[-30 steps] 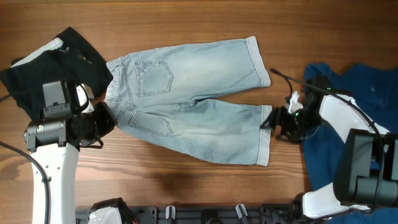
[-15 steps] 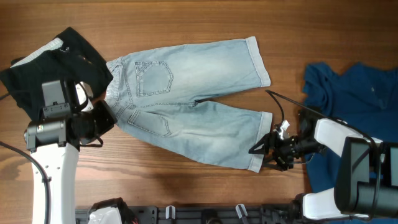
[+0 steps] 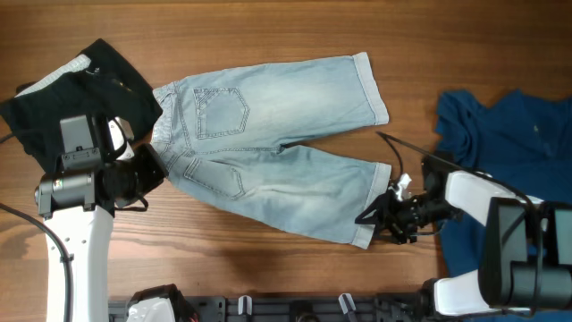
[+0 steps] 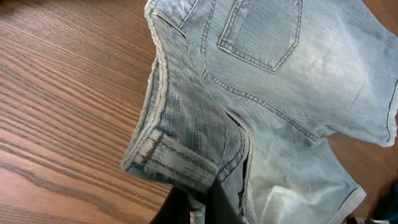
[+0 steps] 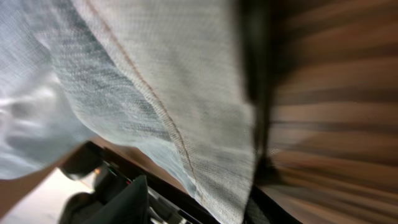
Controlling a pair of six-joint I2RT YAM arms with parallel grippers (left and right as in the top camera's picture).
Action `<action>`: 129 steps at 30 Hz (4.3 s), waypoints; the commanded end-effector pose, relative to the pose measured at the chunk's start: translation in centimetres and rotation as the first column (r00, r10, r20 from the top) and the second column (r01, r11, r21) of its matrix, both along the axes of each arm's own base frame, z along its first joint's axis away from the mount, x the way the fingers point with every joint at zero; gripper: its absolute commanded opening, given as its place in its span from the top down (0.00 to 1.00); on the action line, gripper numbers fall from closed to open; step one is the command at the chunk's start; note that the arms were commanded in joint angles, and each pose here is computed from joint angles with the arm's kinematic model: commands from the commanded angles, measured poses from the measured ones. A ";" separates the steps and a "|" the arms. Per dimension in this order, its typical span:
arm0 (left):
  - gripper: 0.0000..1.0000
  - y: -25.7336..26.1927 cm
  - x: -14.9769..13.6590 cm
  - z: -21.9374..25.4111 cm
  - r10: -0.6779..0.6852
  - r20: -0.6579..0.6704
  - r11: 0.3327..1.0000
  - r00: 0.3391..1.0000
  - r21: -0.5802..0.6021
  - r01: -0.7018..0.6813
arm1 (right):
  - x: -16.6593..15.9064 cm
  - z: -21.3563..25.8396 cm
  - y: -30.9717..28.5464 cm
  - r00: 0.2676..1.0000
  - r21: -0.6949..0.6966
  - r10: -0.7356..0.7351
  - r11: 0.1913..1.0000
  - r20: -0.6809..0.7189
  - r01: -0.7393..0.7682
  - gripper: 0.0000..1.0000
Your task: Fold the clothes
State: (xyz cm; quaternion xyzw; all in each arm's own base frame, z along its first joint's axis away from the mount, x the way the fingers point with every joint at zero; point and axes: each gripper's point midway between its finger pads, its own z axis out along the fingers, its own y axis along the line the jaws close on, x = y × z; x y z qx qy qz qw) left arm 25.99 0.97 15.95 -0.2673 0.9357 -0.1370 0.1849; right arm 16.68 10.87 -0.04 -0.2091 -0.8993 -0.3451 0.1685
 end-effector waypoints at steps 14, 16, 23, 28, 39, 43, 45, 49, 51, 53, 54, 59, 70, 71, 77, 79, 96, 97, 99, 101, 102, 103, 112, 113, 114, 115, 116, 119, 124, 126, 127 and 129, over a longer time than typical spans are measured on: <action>0.95 0.3 0.6 0.7 0.013 0.028 1.000 1.000 0.004 -0.014 | 3.4 1.6 -1.7 0.989 -0.277 0.121 0.956 0.087 -0.093 0.96; 0.96 0.3 0.6 0.7 0.013 0.028 1.000 1.000 0.004 -0.013 | 6.2 3.5 -2.8 0.983 -0.317 0.096 0.947 0.156 -0.042 0.96; 0.96 0.3 0.6 0.7 0.013 0.029 1.000 1.000 0.003 -0.013 | 9.3 3.4 -6.0 0.978 -0.433 0.010 0.898 0.209 0.084 0.50; 0.96 0.1 0.7 0.8 0.008 0.030 1.000 1.000 -0.007 -0.008 | 6.2 2.7 -6.0 0.994 -0.441 0.034 0.897 0.101 0.014 0.28; 0.92 0.1 0.9 0.9 0.009 0.040 1.000 0.999 -0.004 -0.009 | -0.1 -0.6 -2.2 0.999 -0.284 0.019 0.958 -0.035 -0.028 0.32; 0.92 0.1 0.9 0.9 0.009 0.040 1.000 0.999 -0.004 -0.009 | 1.8 -0.9 -0.8 0.998 -0.205 0.006 0.979 0.067 0.008 0.45; 0.91 0.1 0.8 0.8 0.009 0.038 1.000 0.999 -0.004 -0.009 | 1.7 -1.0 -0.9 0.998 -0.215 0.007 0.977 0.064 0.007 0.50; 0.91 0.1 0.8 0.8 0.009 0.038 1.000 0.999 -0.004 -0.009 | 1.7 -1.0 -1.0 0.998 -0.219 0.007 0.976 0.063 0.007 0.71; 0.91 0.1 0.8 0.8 0.009 0.038 1.000 0.999 -0.004 -0.009 | 1.8 -1.1 -1.1 0.997 -0.226 0.009 0.974 0.071 0.007 0.73; 0.90 0.1 0.8 0.8 0.009 0.038 1.000 0.999 -0.004 -0.009 | 2.3 -1.2 -1.2 0.996 -0.236 0.011 0.972 0.091 0.010 0.86; 0.90 0.1 0.8 0.8 0.009 0.038 1.000 0.999 -0.004 -0.009 | 2.5 -1.2 -1.2 0.995 -0.235 0.010 0.972 0.100 0.013 0.95; 0.90 0.1 0.8 0.8 0.009 0.039 1.000 0.999 -0.004 -0.009 | 3.9 -0.6 -1.0 0.983 -0.219 0.052 0.976 0.174 -0.013 0.96; 0.96 -0.1 -0.6 0.3 0.003 -0.020 1.000 1.000 -0.011 -0.003 | 8.7 11.5 -2.8 0.921 -0.279 0.031 0.957 0.387 0.085 0.96; 0.96 -0.1 -0.9 0.3 0.004 -0.029 1.000 1.000 -0.010 -0.004 | 8.8 13.0 -3.4 0.912 -0.297 0.028 0.949 0.408 0.104 0.96; 0.96 0.7 -2.9 0.4 0.015 -0.066 0.998 0.998 0.058 -0.011 | 9.6 21.8 -5.9 0.837 -0.366 0.041 0.910 0.545 0.193 0.96; 0.96 0.7 -3.5 0.9 0.012 -0.066 0.998 0.998 0.068 -0.008 | 9.8 24.2 -6.4 0.815 -0.380 0.048 0.899 0.577 0.217 0.96; 0.96 1.2 -3.5 4.8 0.023 -0.033 0.995 0.999 0.098 -0.019 | 9.3 19.7 -6.0 0.917 -0.425 0.163 0.905 0.364 0.008 0.67; 0.96 1.2 -3.3 4.6 0.023 -0.040 0.995 0.999 0.097 -0.019 | 8.0 17.2 -4.5 0.936 -0.355 0.200 0.931 0.291 -0.089 0.58; 0.96 1.2 -3.2 4.3 0.023 -0.052 0.995 0.998 0.094 -0.018 | 5.7 14.4 -2.6 0.942 -0.253 0.266 0.944 0.205 -0.211 0.48; 0.96 1.2 -3.1 4.2 0.022 -0.059 0.996 0.998 0.093 -0.017 | 3.0 11.8 -1.9 0.946 -0.213 0.308 0.936 0.104 -0.282 0.44; 0.96 1.2 -3.1 4.1 0.022 -0.059 0.996 0.998 0.093 -0.017 | 1.8 10.7 -1.6 0.941 -0.194 0.330 0.930 0.073 -0.311 0.43; 0.96 1.3 -3.0 4.1 0.022 -0.059 0.996 0.998 0.093 -0.017 | 0.6 9.8 -1.1 0.938 -0.167 0.343 0.929 0.049 -0.331 0.41; 0.96 1.4 -2.1 4.5 0.023 -0.021 0.995 1.000 0.100 -0.020 | -1.0 2.5 0.1 0.994 -0.188 0.107 0.976 -0.036 -0.112 0.46; 0.96 1.4 -2.1 4.5 0.023 -0.021 0.995 1.000 0.100 -0.020 | -0.9 1.9 0.1 0.996 -0.197 0.076 0.977 -0.039 -0.082 0.43; 0.96 1.4 -2.1 4.5 0.023 -0.020 0.995 1.000 0.100 -0.020 | -0.9 1.3 -0.1 0.998 -0.213 0.057 0.975 -0.036 -0.063 0.32; 0.96 1.4 -2.1 4.5 0.023 -0.020 0.995 1.000 0.100 -0.020 | -0.9 0.6 -0.6 0.999 -0.254 0.026 0.967 -0.043 -0.036 0.23; 0.96 1.4 -2.1 4.5 0.023 -0.020 0.995 1.000 0.100 -0.020 | -0.8 0.0 -1.0 0.999 -0.280 0.012 0.960 -0.038 -0.022 0.22; 0.96 1.5 -1.9 4.5 0.023 -0.013 0.995 1.000 0.101 -0.021 | 0.7 -0.6 -0.9 0.999 -0.275 0.025 0.961 0.045 -0.012 0.24; 0.96 1.5 -1.8 4.6 0.023 -0.009 0.995 1.000 0.101 -0.022 | 4.4 -0.2 -0.6 0.971 -0.250 0.072 0.968 0.226 -0.013 0.96; 0.96 1.5 -1.7 4.6 0.023 -0.005 0.995 1.000 0.102 -0.022 | 7.2 0.8 -1.9 0.956 -0.289 0.044 0.956 0.288 0.043 0.96; 0.96 1.5 -1.5 4.7 0.023 0.004 0.994 1.000 0.103 -0.023 | 8.6 1.5 -2.6 0.948 -0.304 0.027 0.950 0.318 0.075 0.96; 0.96 1.7 -0.8 5.0 0.026 0.035 0.994 0.999 0.106 -0.029 | 12.2 3.5 -4.9 0.916 -0.334 -0.018 0.928 0.401 0.165 0.96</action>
